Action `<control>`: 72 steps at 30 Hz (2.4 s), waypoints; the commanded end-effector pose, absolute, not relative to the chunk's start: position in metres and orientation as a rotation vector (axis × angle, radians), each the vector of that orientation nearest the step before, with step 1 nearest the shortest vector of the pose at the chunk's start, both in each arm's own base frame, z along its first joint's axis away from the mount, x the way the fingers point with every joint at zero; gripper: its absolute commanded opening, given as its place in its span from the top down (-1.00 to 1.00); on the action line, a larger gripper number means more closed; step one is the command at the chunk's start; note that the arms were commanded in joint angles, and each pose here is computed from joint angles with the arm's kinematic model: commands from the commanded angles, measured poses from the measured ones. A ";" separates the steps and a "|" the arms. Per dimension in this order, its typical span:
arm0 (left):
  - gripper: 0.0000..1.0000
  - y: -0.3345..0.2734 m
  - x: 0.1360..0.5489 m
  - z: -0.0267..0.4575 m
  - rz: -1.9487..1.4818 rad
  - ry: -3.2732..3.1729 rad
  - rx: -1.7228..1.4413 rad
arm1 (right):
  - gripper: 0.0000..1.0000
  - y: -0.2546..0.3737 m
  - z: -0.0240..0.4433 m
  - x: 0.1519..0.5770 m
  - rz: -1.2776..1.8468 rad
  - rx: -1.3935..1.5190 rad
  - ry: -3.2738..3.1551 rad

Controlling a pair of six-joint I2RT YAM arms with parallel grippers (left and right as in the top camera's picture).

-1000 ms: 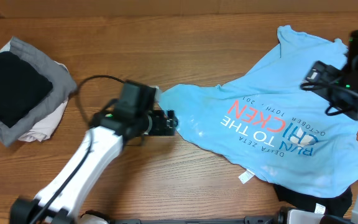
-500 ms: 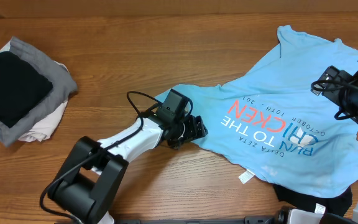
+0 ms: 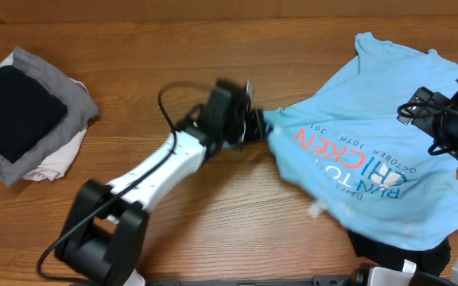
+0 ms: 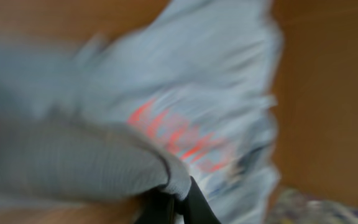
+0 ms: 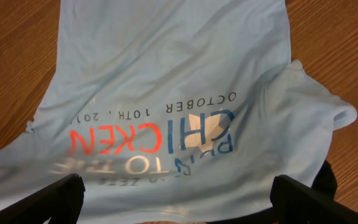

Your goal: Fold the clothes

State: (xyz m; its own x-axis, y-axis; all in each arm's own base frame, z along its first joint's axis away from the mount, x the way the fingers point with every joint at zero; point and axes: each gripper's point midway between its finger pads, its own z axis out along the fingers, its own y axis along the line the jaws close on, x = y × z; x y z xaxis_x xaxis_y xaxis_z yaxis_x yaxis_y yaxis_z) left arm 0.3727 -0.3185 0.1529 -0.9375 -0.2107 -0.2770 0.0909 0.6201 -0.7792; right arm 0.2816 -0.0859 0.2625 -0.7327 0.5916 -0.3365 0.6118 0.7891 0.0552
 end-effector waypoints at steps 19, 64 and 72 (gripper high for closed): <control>0.92 -0.107 0.479 0.276 -0.447 2.322 -0.270 | -0.96 -0.072 0.223 0.286 0.010 0.807 2.784; 0.78 -0.021 0.468 0.248 -0.020 2.381 -0.481 | 0.74 -0.232 0.029 0.368 -0.186 1.295 2.345; 0.76 -0.021 0.464 0.246 -0.013 2.397 -0.482 | 0.76 -0.321 0.084 0.346 -0.075 1.540 2.096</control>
